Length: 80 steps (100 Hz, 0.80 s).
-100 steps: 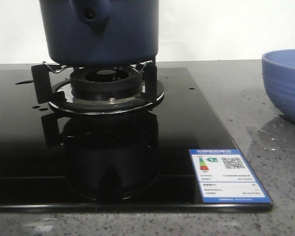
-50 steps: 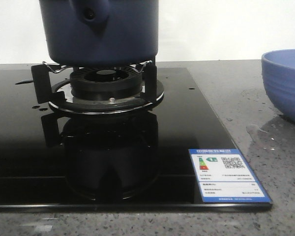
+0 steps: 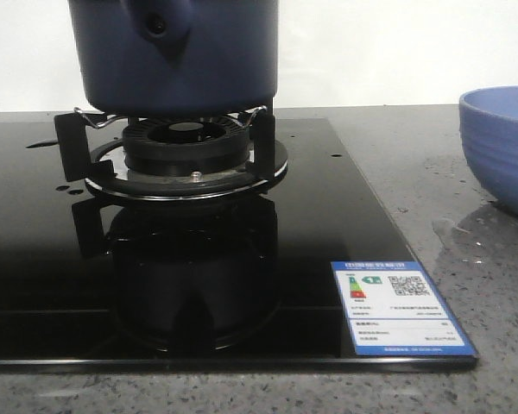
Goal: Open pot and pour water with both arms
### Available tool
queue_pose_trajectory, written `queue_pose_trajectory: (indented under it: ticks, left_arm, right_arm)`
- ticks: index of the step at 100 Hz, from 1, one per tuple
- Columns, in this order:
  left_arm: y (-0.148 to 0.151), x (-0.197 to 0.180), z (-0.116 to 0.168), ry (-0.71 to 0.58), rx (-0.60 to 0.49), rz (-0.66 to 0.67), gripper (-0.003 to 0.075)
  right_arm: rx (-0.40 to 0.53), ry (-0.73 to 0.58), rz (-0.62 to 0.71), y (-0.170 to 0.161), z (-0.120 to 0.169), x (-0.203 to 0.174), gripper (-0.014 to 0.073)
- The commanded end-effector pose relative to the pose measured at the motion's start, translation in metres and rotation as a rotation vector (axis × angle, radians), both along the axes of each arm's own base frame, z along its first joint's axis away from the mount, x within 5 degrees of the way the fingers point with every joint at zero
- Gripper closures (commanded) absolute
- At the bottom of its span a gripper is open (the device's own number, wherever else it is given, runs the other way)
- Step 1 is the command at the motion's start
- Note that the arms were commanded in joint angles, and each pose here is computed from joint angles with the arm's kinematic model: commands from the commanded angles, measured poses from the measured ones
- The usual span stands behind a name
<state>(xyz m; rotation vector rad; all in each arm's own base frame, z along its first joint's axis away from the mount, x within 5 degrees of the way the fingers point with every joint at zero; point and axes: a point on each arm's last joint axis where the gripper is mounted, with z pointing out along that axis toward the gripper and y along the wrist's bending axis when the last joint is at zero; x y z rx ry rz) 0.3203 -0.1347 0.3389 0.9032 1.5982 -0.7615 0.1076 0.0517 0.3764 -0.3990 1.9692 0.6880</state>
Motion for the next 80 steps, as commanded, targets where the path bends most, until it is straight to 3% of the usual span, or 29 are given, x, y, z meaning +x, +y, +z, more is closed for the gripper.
queue_pose_trajectory:
  ticks: [1, 31, 59, 80]
  left_arm:
    - [0.0, -0.006, 0.027, -0.053, -0.089, -0.012, 0.0245]
    - [-0.001, -0.008, 0.032, -0.041, -0.159, -0.025, 0.0475]
    - [0.013, -0.023, 0.065, -0.135, -0.192, 0.008, 0.0478]
    - [0.048, -0.053, 0.104, -0.213, -0.208, 0.179, 0.0472]
  right_arm:
    - [0.032, -0.05, -0.014, 0.0, 0.011, 0.002, 0.0074]
    - [0.028, -0.051, -0.022, -0.001, 0.01, 0.003, 0.0074]
    - [0.03, -0.058, -0.031, -0.001, 0.01, 0.004, 0.0074]
    - [0.032, -0.07, -0.049, -0.002, 0.011, 0.005, 0.0074]
